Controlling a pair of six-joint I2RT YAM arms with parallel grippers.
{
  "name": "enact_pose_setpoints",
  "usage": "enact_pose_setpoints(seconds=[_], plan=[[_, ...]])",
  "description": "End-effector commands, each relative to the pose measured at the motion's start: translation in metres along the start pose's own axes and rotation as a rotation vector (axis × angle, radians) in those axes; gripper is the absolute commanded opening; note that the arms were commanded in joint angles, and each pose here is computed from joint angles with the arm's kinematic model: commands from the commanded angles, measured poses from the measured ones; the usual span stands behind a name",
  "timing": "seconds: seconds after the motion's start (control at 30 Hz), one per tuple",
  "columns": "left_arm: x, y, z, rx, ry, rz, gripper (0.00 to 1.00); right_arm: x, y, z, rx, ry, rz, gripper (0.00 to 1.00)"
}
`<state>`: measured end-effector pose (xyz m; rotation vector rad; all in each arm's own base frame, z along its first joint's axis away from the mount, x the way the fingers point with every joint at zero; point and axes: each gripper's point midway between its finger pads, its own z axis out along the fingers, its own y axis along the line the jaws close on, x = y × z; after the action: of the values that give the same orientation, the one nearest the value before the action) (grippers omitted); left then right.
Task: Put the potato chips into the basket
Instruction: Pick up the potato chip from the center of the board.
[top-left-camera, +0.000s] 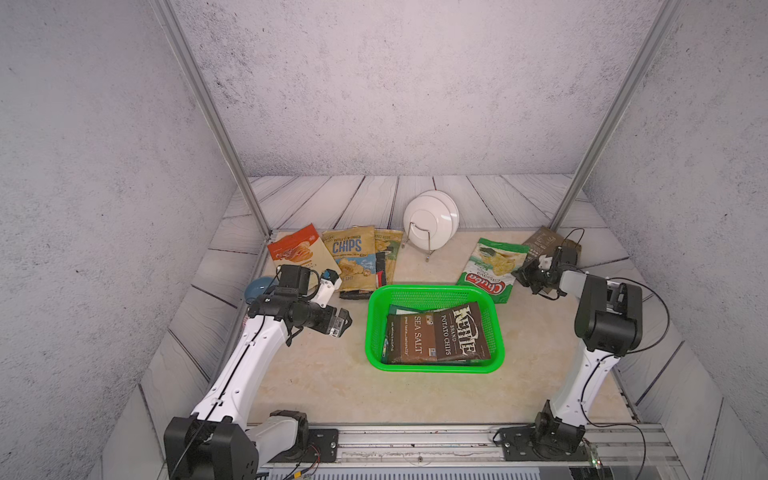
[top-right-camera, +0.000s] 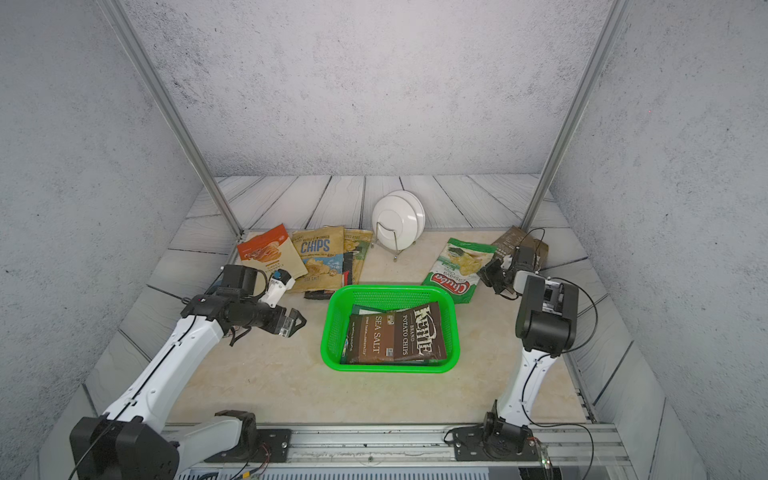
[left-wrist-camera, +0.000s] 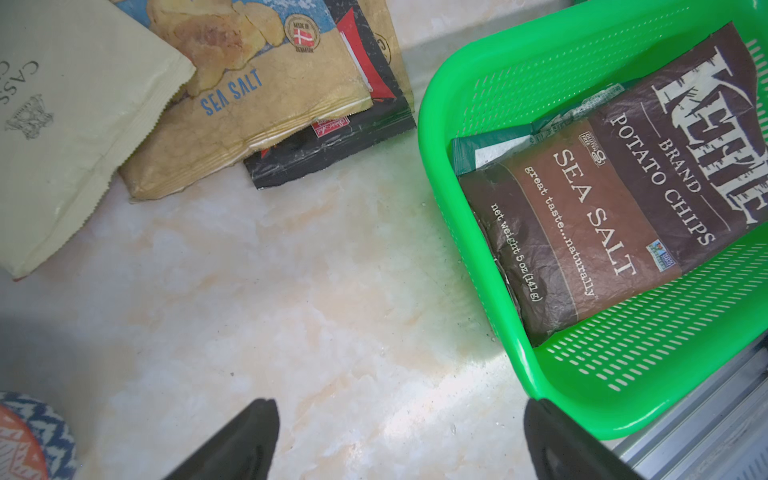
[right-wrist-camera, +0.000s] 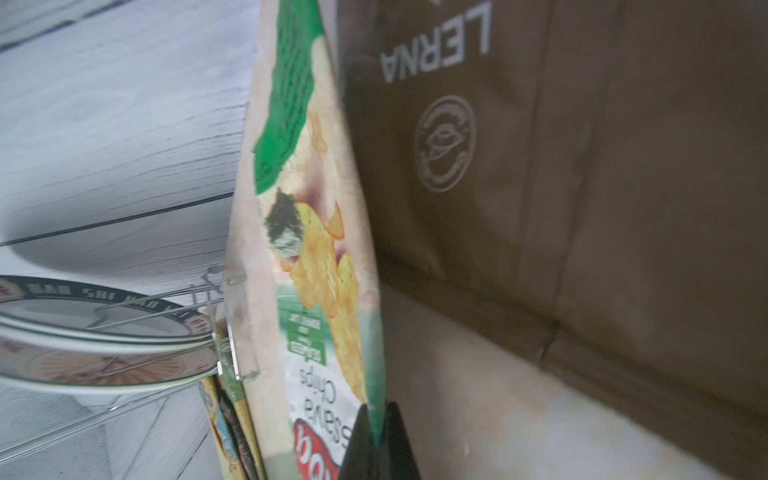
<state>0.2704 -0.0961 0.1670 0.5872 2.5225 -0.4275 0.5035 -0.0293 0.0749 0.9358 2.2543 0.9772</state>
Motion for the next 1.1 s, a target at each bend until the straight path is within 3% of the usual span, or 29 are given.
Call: enact_pose_setpoints(seconds=[0.0,0.5,0.6,0.73,1.07], plan=[[0.005,-0.002,0.000,0.011,0.012,-0.005,0.99,-0.011,0.066,-0.043,-0.128,-0.094,-0.077,0.00],[0.005,-0.002,0.001,0.011,0.012,-0.004,0.99,0.009,0.150,-0.153,-0.219,-0.316,-0.205,0.00],[0.005,-0.002,0.001,0.013,0.011,-0.004,0.99,0.034,0.175,-0.167,-0.256,-0.309,-0.287,0.00],[0.005,-0.002,0.000,0.012,0.010,-0.005,0.99,0.062,0.198,-0.186,-0.299,-0.263,-0.398,0.00],[0.004,-0.003,0.000,0.016,0.008,-0.001,0.99,0.163,0.246,-0.213,-0.379,0.013,-0.723,0.00]])
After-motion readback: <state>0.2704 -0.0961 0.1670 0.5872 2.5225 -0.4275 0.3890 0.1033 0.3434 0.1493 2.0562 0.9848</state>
